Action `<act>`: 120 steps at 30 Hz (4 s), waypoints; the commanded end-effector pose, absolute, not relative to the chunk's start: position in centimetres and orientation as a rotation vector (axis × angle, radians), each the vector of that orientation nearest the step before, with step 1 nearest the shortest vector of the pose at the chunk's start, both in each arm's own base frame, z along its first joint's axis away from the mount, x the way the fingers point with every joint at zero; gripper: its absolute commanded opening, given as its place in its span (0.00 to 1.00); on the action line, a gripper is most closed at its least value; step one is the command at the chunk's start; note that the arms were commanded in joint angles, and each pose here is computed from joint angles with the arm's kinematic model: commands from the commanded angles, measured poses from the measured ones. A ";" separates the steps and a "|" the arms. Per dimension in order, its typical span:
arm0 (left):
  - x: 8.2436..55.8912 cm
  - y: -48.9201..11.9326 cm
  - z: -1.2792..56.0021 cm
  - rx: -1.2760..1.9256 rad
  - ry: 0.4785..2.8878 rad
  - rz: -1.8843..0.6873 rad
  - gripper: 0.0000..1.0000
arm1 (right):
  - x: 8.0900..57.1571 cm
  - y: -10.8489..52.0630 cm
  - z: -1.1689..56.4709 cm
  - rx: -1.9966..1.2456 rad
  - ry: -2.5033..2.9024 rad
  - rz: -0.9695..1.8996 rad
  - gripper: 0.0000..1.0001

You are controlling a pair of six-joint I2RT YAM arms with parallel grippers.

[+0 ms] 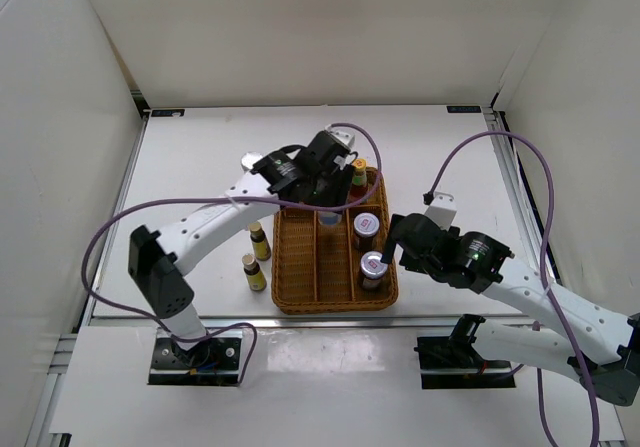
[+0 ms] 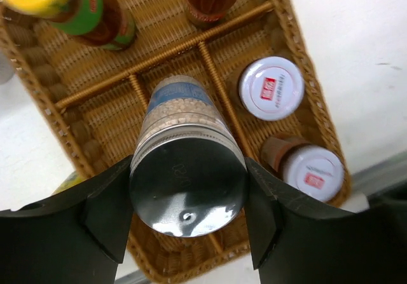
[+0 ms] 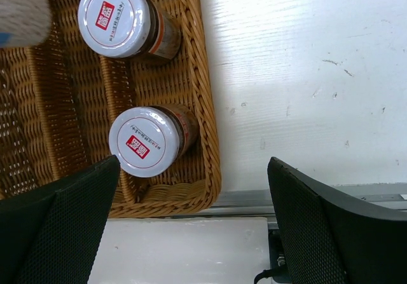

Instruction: Organize the condiment bottles

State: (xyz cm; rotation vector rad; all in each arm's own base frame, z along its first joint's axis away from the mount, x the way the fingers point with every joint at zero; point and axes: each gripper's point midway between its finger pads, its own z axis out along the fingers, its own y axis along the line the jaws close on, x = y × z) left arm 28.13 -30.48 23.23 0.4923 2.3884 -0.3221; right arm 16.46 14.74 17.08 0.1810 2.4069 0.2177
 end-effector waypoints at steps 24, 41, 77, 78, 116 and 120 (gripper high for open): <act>33.2 -27.3 35.1 0.339 2.106 -0.317 1.00 | 16.8 13.9 17.0 0.225 2.383 0.177 1.00; 44.9 -10.6 23.9 0.013 2.346 -0.333 1.00 | 17.1 14.3 17.2 0.187 2.365 0.195 1.00; 44.5 -12.1 25.7 0.081 2.274 -0.295 0.43 | 17.3 15.5 16.3 0.127 2.398 0.198 1.00; 44.2 -11.9 26.7 0.077 2.260 -0.287 0.39 | 17.4 15.6 16.4 0.118 2.392 0.202 1.00; 21.2 -32.7 29.5 0.621 2.067 -0.890 0.28 | 18.0 13.2 15.6 0.255 2.419 0.099 1.00; 20.9 -33.9 26.8 0.631 2.054 -0.858 0.28 | 17.9 13.1 15.5 0.252 2.425 0.089 1.00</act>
